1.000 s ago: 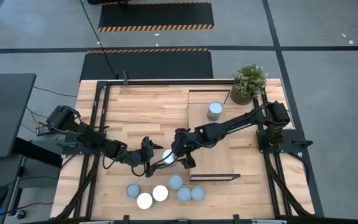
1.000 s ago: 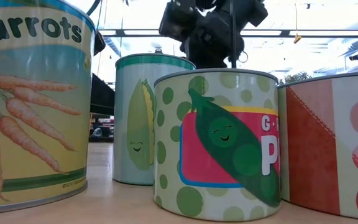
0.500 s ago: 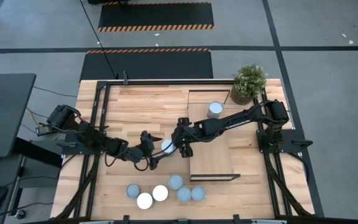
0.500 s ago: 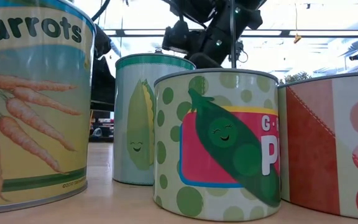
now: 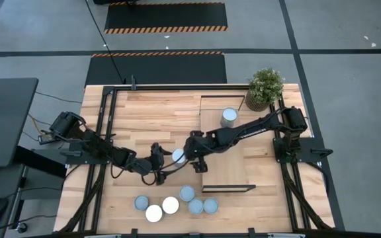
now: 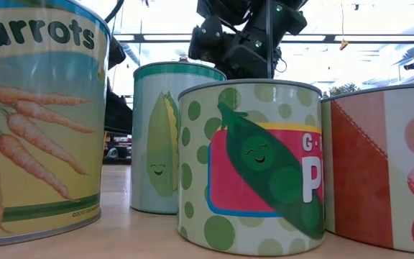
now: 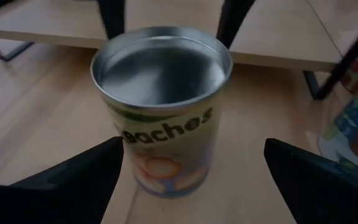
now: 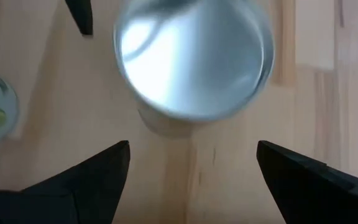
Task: Pick and place cans onto a shelf
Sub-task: Put the canned peaches on the shelf
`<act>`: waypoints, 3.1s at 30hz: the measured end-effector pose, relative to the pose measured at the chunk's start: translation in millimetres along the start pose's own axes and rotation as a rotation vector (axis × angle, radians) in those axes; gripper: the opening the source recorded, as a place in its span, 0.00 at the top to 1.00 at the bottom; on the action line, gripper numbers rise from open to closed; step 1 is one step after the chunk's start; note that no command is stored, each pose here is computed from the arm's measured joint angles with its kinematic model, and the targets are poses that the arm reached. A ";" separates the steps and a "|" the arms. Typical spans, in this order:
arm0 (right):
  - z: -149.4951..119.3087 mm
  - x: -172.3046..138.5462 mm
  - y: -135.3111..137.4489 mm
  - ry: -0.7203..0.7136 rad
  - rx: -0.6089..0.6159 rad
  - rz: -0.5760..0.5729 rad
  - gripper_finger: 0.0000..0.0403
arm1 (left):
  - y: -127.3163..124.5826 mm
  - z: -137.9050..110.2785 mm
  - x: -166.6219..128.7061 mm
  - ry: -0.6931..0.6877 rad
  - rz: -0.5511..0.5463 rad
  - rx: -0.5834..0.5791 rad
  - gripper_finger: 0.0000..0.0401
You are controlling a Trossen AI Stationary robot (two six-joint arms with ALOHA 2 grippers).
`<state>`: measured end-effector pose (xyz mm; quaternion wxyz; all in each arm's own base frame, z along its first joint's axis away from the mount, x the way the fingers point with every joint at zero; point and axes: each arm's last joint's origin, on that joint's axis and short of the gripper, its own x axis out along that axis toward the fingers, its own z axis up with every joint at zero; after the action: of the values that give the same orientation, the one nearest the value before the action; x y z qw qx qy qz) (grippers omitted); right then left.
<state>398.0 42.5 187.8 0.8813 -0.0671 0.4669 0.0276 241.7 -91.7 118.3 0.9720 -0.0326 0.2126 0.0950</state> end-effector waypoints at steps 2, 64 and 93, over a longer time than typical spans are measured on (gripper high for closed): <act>2.8 -0.3 2.7 -0.028 -0.003 0.003 0.11 | -0.2 -0.1 -0.1 0.001 -0.003 0.001 0.01; -10.2 -104.0 -57.8 -0.146 0.022 -0.166 0.19 | 2.7 -3.5 0.3 0.028 0.035 -0.075 0.01; -88.9 -81.3 -98.6 -0.094 0.227 -0.237 0.09 | 2.7 -3.4 0.4 0.026 0.036 -0.076 0.01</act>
<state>290.4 -66.7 214.8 0.9012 -0.0204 0.4139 -0.1266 240.1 -89.4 115.1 0.9653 -0.0668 0.2222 0.1198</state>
